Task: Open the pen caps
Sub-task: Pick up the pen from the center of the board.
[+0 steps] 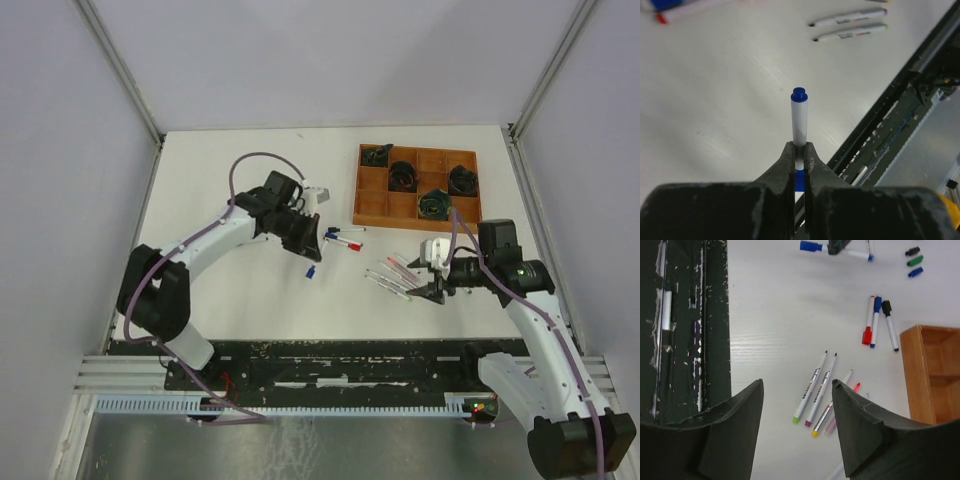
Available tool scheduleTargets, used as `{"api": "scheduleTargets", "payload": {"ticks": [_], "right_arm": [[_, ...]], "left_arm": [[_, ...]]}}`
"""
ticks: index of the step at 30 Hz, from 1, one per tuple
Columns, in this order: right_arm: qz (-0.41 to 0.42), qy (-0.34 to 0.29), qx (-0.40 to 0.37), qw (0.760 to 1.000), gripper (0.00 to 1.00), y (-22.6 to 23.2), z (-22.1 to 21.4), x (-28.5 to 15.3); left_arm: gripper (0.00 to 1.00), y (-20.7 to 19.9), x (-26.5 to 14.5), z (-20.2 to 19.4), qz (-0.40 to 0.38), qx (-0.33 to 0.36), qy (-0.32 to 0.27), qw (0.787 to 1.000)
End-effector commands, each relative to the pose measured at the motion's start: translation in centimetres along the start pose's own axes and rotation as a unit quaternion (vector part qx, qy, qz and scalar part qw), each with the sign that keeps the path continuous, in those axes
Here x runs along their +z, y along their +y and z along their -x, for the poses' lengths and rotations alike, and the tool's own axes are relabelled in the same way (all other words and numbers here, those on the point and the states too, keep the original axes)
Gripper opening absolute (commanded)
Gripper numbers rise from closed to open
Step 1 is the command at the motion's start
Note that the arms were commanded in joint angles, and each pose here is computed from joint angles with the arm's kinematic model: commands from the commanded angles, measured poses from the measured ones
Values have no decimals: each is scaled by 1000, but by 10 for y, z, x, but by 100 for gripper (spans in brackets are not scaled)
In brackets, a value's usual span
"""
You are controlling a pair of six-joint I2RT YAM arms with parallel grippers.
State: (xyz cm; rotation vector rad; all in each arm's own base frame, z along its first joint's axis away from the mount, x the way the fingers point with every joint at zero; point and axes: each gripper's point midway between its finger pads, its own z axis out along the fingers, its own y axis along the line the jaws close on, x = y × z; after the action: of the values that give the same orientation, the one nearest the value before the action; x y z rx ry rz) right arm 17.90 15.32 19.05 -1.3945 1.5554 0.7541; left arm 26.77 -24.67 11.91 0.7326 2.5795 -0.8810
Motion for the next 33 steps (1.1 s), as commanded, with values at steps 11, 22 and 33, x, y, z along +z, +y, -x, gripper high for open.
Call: {"api": "scheduleTargets", "payload": {"ticks": [11, 22, 33], "right_arm": [[121, -33, -354, 927, 66, 57, -14, 13], [149, 24, -378, 913, 64, 56, -39, 23], [150, 61, -358, 919, 57, 47, -51, 30]], "left_arm": [[3, -168, 74, -31, -211, 83, 44, 973], [3, -195, 105, -38, -216, 100, 86, 968], [3, -210, 95, -44, -236, 114, 91, 961]]}}
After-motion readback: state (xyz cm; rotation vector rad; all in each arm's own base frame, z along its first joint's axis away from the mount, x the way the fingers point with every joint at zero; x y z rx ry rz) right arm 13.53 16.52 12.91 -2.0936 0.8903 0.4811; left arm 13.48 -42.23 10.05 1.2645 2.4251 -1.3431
